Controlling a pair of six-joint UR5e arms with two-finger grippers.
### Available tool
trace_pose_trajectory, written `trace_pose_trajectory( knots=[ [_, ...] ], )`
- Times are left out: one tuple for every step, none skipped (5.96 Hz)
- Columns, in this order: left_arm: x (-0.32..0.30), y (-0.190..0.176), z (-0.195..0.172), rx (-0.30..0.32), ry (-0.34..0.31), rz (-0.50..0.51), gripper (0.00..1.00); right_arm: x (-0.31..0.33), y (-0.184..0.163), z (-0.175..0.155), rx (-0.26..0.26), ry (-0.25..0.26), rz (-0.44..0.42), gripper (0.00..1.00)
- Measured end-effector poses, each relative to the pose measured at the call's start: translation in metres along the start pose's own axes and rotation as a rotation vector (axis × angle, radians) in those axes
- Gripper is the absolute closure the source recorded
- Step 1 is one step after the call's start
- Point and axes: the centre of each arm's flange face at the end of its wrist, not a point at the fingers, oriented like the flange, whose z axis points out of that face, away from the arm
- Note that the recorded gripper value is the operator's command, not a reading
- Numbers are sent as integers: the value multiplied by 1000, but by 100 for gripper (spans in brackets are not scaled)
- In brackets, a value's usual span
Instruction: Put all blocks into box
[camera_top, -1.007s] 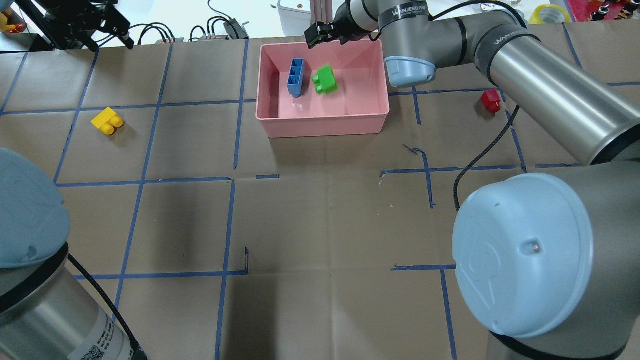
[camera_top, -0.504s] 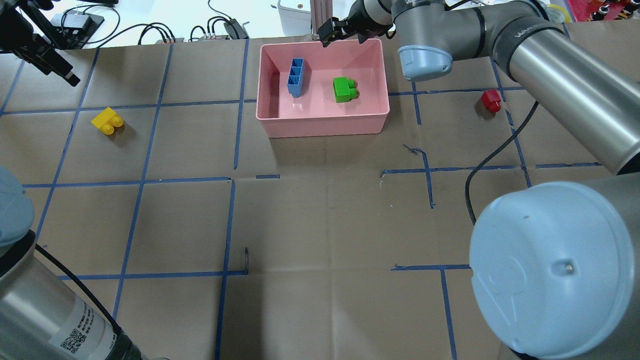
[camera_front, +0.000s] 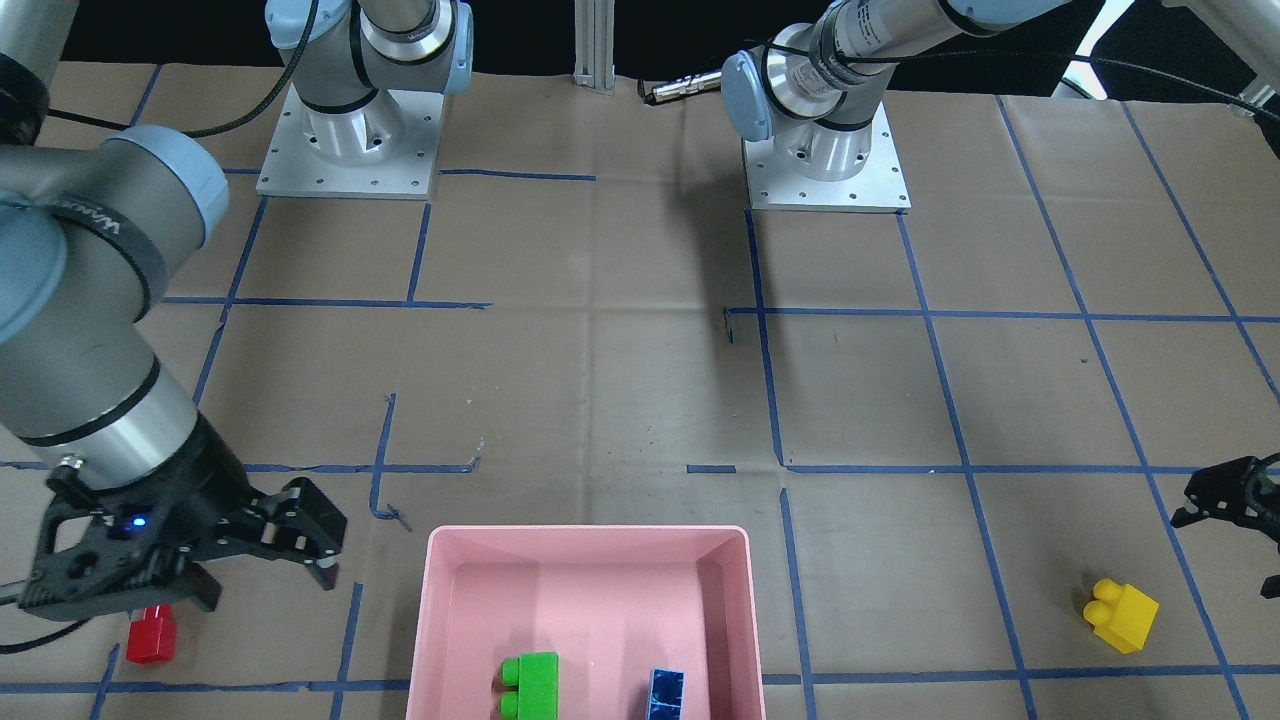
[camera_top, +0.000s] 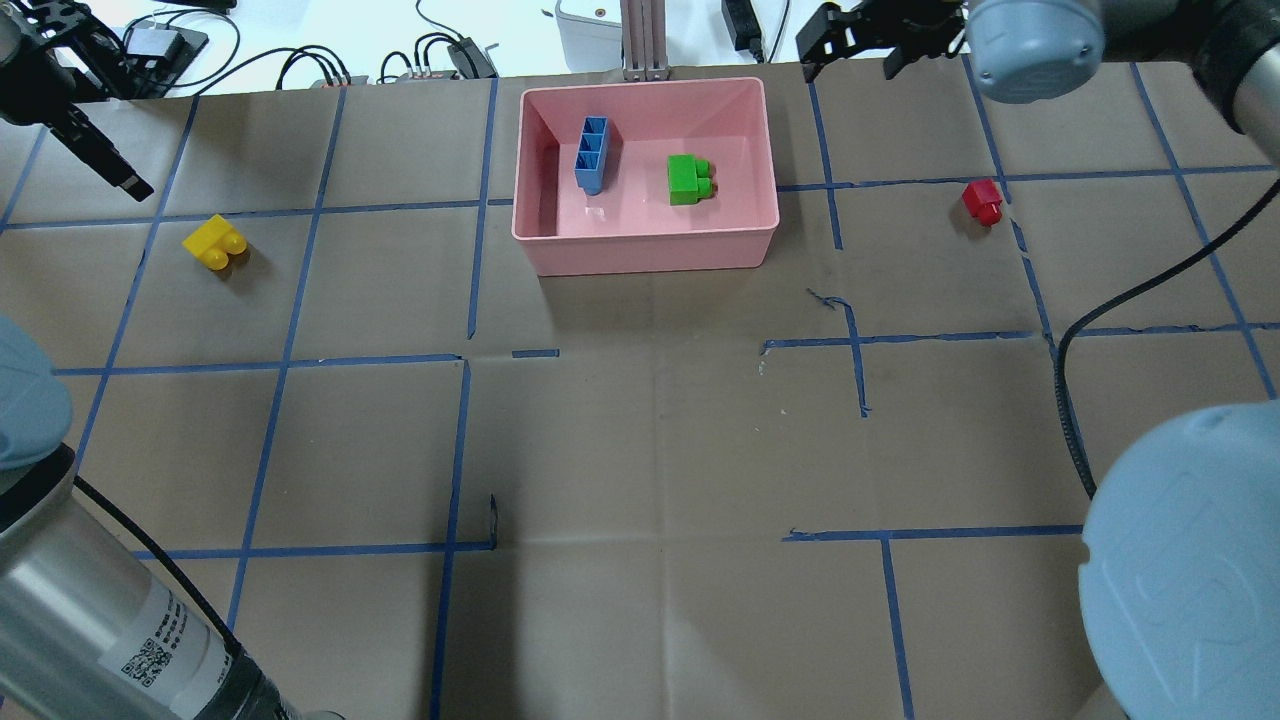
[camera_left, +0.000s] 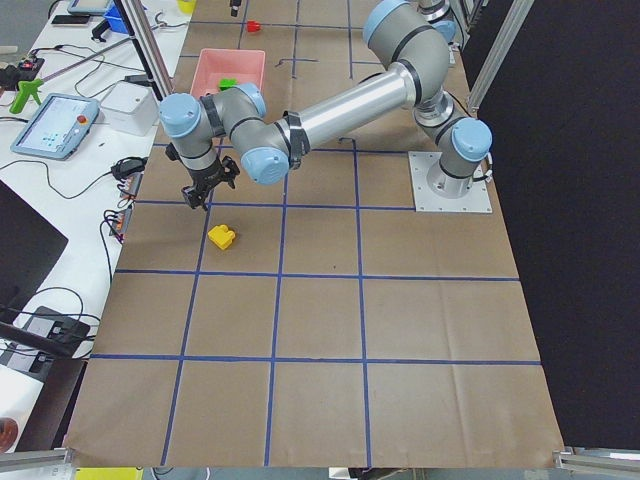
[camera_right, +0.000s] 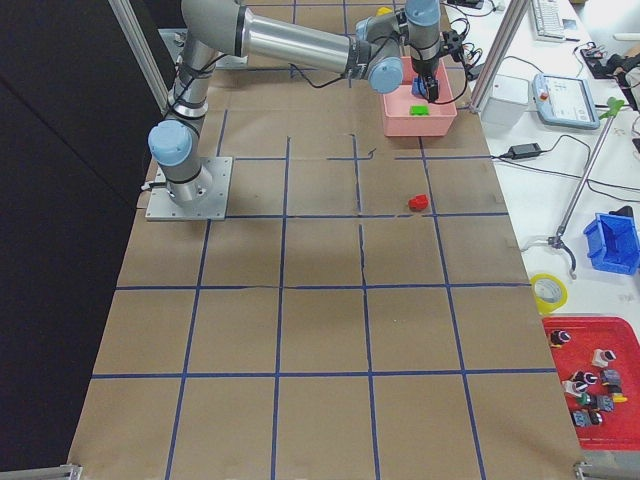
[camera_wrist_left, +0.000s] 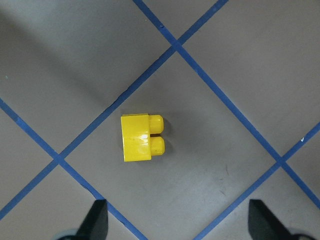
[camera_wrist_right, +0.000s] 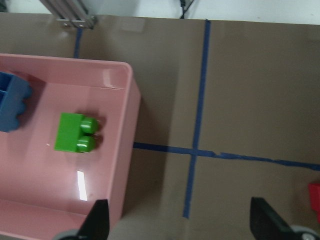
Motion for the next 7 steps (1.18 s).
trace_pose_trajectory(
  knots=[
    [-8, -4, 31, 3, -9, 4, 0, 44, 11, 9, -36, 61, 22, 0],
    [-12, -4, 63, 5, -18, 3, 1, 77, 18, 20, -45, 87, 50, 0],
    [-11, -3, 91, 9, -29, 1, 1, 98, 19, 42, -42, 99, 61, 0],
    [-6, 0, 119, 13, -38, 3, 1, 114, 21, 70, -59, 100, 69, 1],
    [-2, 3, 140, 16, -47, 7, 1, 128, 24, 98, -70, 100, 79, 1],
    [0, 4, 148, 19, -58, 8, 1, 137, 23, 118, -49, 107, 71, 1],
    [-2, 4, 147, 23, -74, 9, 1, 147, 24, 134, -30, 116, 52, 1]
  ],
)
